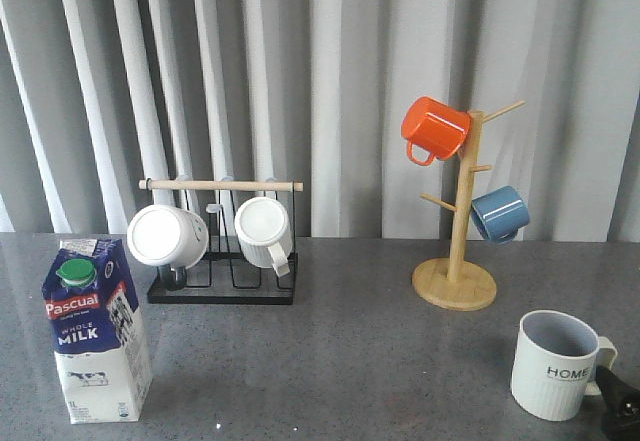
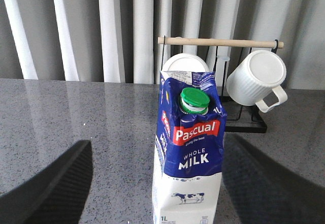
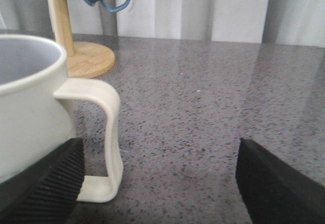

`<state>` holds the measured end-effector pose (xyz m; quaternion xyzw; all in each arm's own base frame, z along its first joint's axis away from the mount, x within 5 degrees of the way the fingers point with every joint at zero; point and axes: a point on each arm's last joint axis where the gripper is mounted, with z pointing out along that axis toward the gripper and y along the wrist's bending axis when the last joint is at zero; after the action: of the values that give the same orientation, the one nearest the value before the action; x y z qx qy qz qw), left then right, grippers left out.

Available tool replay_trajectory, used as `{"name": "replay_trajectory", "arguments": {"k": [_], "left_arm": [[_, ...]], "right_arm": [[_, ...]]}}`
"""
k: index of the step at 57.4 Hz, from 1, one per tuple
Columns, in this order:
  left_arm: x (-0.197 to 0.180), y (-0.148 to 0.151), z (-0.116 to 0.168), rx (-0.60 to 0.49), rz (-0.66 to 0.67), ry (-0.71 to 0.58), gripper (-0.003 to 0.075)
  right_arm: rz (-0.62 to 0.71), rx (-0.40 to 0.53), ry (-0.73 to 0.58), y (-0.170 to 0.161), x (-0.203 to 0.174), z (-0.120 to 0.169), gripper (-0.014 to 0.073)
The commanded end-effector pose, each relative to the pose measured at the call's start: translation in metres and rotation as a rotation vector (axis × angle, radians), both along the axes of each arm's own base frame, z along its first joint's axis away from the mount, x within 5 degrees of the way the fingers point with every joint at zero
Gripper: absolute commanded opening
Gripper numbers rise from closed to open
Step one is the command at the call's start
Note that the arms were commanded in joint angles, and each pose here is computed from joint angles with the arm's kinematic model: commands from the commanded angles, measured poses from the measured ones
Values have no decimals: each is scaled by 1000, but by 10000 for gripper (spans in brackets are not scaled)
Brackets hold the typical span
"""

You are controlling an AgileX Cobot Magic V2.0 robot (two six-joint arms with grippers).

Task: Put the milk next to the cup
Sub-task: 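Grasp the white HOME mug by its handle with the right gripper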

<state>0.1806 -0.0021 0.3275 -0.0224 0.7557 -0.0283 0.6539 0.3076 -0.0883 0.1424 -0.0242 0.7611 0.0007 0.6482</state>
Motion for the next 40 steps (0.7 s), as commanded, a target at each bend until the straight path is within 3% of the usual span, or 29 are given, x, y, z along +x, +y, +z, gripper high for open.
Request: {"name": "replay_trajectory", "arguments": {"k": [1, 7, 11, 15, 22, 29, 40], "left_arm": [[1, -2, 19, -19, -17, -107, 523], [1, -2, 19, -19, -17, -107, 523], [1, -2, 19, -19, -17, -107, 523], [1, -2, 19, -19, -17, -107, 523], [1, -2, 19, -19, -17, -107, 523], [1, -2, 19, -19, -17, -107, 523], [1, -2, 19, -19, -17, -107, 523]], "right_arm": [[26, -15, -116, -2, 10, 18, 581], [29, 21, -130, -6, 20, 17, 560], [60, 60, -125, -7, 29, 16, 498], [114, 87, -86, -6, 39, 14, 344], [250, 87, -16, 6, 54, 22, -10], [332, 103, -48, 28, 62, 42, -5], [295, 137, -30, 75, 63, 80, -3]]}}
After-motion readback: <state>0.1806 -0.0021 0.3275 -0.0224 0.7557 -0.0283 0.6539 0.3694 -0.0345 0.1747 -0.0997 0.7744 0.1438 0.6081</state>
